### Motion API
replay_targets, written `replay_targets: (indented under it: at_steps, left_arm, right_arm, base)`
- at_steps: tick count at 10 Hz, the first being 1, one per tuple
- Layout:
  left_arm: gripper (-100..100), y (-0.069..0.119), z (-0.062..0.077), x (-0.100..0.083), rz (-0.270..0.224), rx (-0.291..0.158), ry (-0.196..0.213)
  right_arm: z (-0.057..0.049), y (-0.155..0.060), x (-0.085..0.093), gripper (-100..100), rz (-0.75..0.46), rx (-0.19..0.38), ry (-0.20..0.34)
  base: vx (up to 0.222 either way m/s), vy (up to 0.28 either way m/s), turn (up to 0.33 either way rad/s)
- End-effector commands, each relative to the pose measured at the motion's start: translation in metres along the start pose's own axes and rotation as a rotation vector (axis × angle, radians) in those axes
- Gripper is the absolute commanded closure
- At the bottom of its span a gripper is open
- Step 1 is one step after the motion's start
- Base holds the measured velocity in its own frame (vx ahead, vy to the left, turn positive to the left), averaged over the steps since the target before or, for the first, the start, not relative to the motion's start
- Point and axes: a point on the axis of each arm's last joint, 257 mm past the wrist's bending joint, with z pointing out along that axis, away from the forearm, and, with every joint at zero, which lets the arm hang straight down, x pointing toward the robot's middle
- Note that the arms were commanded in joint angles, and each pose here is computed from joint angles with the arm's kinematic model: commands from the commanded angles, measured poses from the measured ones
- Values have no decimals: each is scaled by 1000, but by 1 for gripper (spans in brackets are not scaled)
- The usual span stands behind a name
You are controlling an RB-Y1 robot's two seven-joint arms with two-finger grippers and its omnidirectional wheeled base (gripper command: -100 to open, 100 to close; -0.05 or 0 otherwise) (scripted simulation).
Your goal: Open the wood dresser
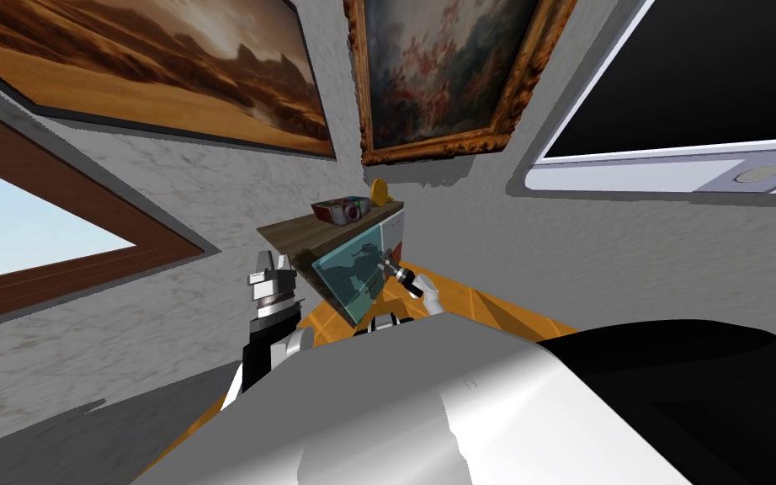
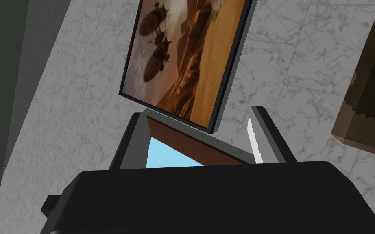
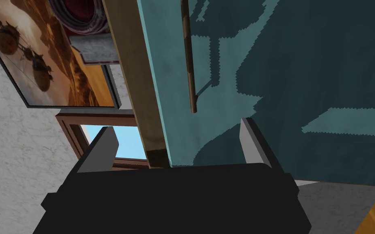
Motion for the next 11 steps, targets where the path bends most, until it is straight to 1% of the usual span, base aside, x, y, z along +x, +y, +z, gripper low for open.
replay_targets:
  at_steps: [1, 2, 3, 4, 6, 7, 8, 9, 10, 11]
  left_arm:
    - [0, 0, 0, 0, 0, 0, 0]
    - [0, 0, 0, 0, 0, 0, 0]
    - [0, 0, 0, 0, 0, 0, 0]
    - [0, 0, 0, 0, 0, 0, 0]
    - [0, 0, 0, 0, 0, 0, 0]
    - [0, 0, 0, 0, 0, 0, 0]
    - [0, 0, 0, 0, 0, 0, 0]
    - [0, 0, 0, 0, 0, 0, 0]
    - [0, 0, 0, 0, 0, 0, 0]
    - [0, 0, 0, 0, 0, 0, 0]
  right_arm:
    - [-13, 6, 14, -100, -67, -44, -4]
    - [-15, 7, 17, -100, -81, -51, -5]
    - [-17, 6, 22, -100, -123, -65, -9]
    - [-9, 1, 17, -100, -159, -57, -13]
    - [-5, -4, 19, -100, -232, -64, -18]
    - [-1, -7, 18, -100, -260, -63, -19]
    - [10, -13, 10, -100, -269, -43, -17]
    - [13, -15, 7, -100, -265, -35, -16]
    - [9, -13, 11, -100, -264, -41, -18]
    - [15, -20, 18, -100, -270, -45, -14]
  base:
    - [14, 42, 4]
    - [16, 48, 1]
    - [16, 97, 7]
    - [17, 160, 8]
    - [35, 206, 9]
    - [10, 198, 8]
    - [17, 210, 7]
    - [31, 160, 2]
    - [13, 62, 1]
    - [18, 80, 39]
